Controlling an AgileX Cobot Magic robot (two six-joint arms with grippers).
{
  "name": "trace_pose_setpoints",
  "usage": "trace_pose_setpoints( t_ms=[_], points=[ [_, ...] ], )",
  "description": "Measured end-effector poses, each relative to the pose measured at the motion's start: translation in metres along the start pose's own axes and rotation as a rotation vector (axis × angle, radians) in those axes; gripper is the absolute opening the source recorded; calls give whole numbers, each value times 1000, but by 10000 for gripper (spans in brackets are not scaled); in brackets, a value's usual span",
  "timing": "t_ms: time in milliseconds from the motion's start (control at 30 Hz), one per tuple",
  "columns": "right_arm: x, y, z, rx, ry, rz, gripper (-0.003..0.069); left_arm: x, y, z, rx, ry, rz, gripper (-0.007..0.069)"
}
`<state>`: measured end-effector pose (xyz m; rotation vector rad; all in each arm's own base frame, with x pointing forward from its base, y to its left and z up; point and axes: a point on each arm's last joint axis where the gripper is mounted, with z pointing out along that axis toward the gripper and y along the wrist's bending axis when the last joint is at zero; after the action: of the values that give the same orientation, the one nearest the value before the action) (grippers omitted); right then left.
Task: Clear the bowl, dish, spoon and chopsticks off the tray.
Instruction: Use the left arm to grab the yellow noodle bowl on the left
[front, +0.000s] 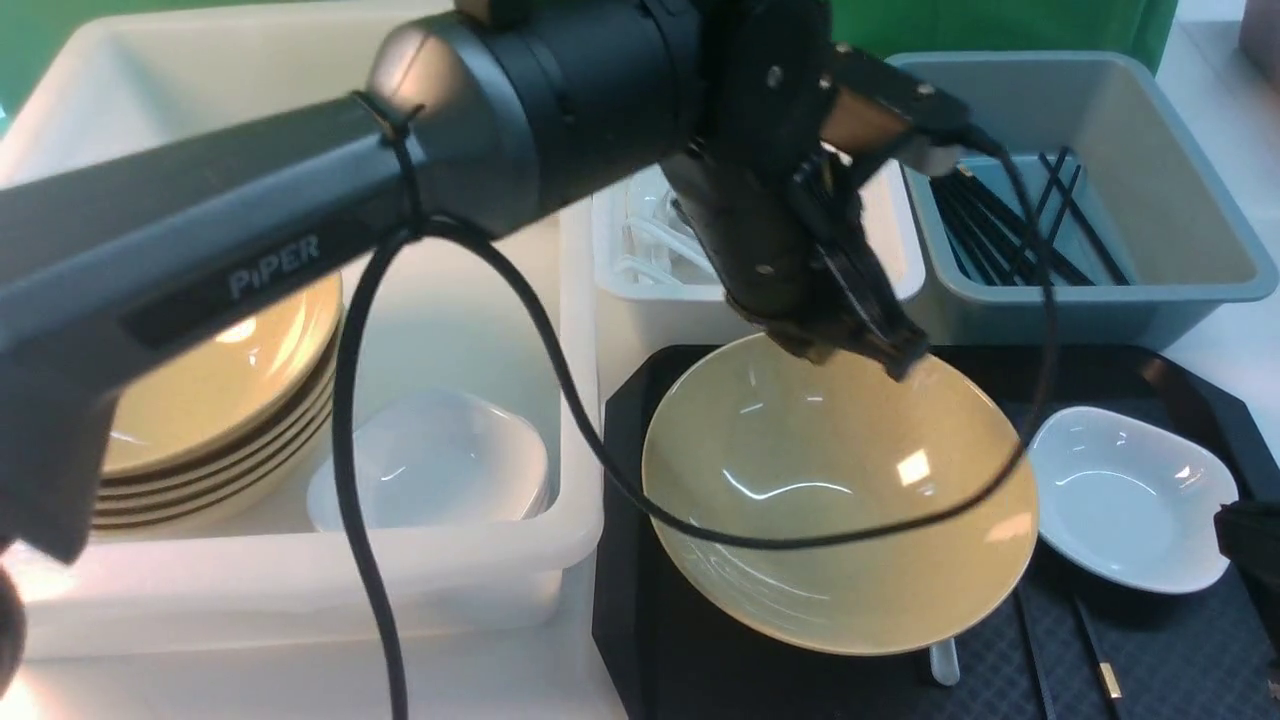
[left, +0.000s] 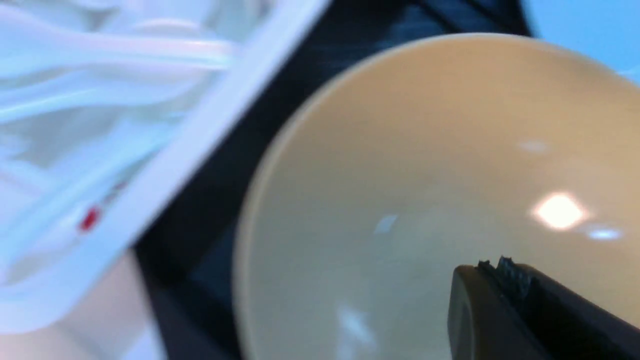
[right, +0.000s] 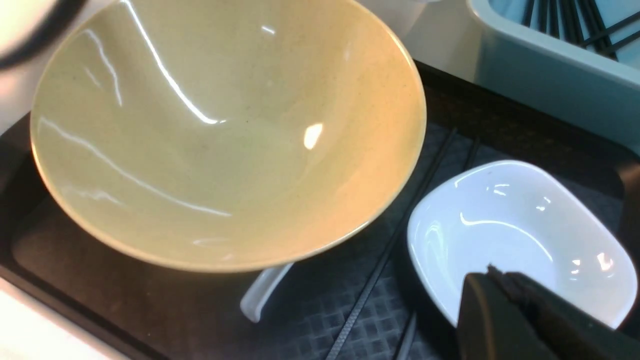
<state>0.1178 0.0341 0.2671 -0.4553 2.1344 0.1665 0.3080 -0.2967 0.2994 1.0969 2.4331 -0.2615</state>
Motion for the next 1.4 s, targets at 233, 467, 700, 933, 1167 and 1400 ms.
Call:
trace_pose_setpoints(
  t_ms=[233,467,700,933,1167,1400],
  points=[
    [0,0,0,0,0,1,34,7,32,35,-50,70,-22,148],
    [0,0,0,0,-1,2,34,12,41,54,-88,106,-3,336],
    [0,0,0,0,-2,3,34,18,40,75,-68,160,-14,363],
    [0,0,0,-1,-3,6,34,27,36,95,-4,230,-58,335],
    [0,0,0,-1,-3,7,37,24,29,88,86,236,-101,127],
    [0,0,0,-1,-3,8,40,13,23,57,127,207,-76,11]
  ],
)
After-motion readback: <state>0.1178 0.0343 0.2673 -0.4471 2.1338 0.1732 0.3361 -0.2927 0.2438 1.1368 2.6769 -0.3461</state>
